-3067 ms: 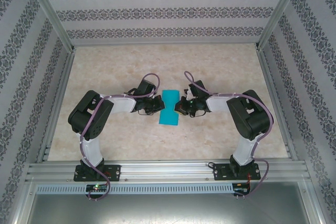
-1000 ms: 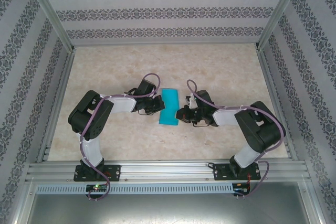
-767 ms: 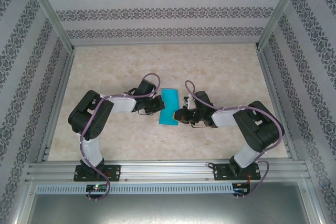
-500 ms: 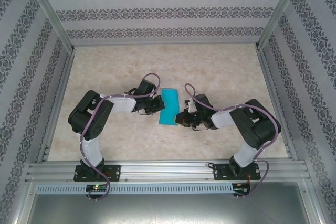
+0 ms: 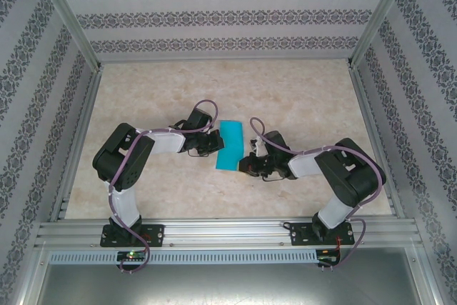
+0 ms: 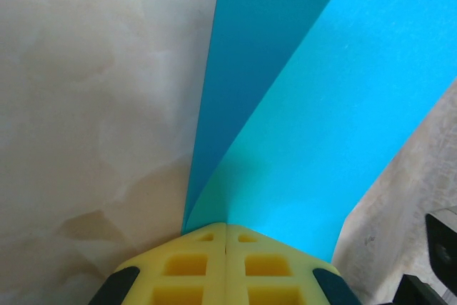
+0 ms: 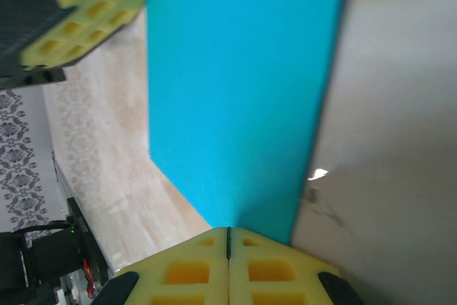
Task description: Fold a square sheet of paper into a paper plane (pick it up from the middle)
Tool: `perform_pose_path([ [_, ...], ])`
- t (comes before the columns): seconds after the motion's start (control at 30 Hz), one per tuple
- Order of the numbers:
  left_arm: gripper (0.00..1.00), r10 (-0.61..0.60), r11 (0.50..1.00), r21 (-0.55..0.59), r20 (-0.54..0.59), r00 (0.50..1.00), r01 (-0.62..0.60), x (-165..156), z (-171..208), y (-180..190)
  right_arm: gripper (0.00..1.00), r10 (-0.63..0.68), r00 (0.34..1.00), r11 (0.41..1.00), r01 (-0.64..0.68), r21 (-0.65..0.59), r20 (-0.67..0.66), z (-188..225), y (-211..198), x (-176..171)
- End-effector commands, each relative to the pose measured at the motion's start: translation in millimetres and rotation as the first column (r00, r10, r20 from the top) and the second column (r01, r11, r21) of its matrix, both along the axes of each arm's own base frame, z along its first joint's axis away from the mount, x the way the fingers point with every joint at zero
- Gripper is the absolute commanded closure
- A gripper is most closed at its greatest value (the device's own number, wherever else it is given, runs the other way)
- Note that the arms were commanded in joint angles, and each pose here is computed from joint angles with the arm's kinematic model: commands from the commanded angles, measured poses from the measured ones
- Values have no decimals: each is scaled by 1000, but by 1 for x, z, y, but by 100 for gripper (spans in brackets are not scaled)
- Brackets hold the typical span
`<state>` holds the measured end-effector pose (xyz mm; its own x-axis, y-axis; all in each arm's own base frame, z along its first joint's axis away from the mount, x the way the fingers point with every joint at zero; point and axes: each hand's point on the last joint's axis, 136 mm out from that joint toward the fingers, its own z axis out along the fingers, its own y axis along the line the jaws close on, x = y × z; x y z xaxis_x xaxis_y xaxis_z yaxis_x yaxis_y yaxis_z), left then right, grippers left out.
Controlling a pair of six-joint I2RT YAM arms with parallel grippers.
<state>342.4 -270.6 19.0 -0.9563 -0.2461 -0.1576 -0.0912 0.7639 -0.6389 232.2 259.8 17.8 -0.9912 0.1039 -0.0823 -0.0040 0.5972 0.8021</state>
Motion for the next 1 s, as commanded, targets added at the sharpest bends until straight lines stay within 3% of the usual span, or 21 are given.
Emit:
perform_pose_path([
  [0.0,100,-4,997,83,-81,997,10,-19,-22,11,94,15,1000,1000,-15,-18,3,-8,-4,-3],
  [0.23,100,-6,997,81,-81,997,13,-20,-23,11,93,-40,987,999,37,18,159,47,-8,33],
  [0.33,100,-3,996,83,-79,997,10,-21,-22,12,91,-72,974,996,81,-33,213,54,-16,60],
  [0.5,100,-9,996,89,-75,997,15,-21,-22,12,92,-119,976,993,115,31,183,49,-14,98],
  [0.7,100,2,993,116,-85,996,7,-25,-28,19,92,-100,986,995,97,35,134,23,-12,94],
  [0.97,100,-3,993,120,-86,996,13,-25,-29,18,91,-87,982,996,83,31,170,35,-9,94],
])
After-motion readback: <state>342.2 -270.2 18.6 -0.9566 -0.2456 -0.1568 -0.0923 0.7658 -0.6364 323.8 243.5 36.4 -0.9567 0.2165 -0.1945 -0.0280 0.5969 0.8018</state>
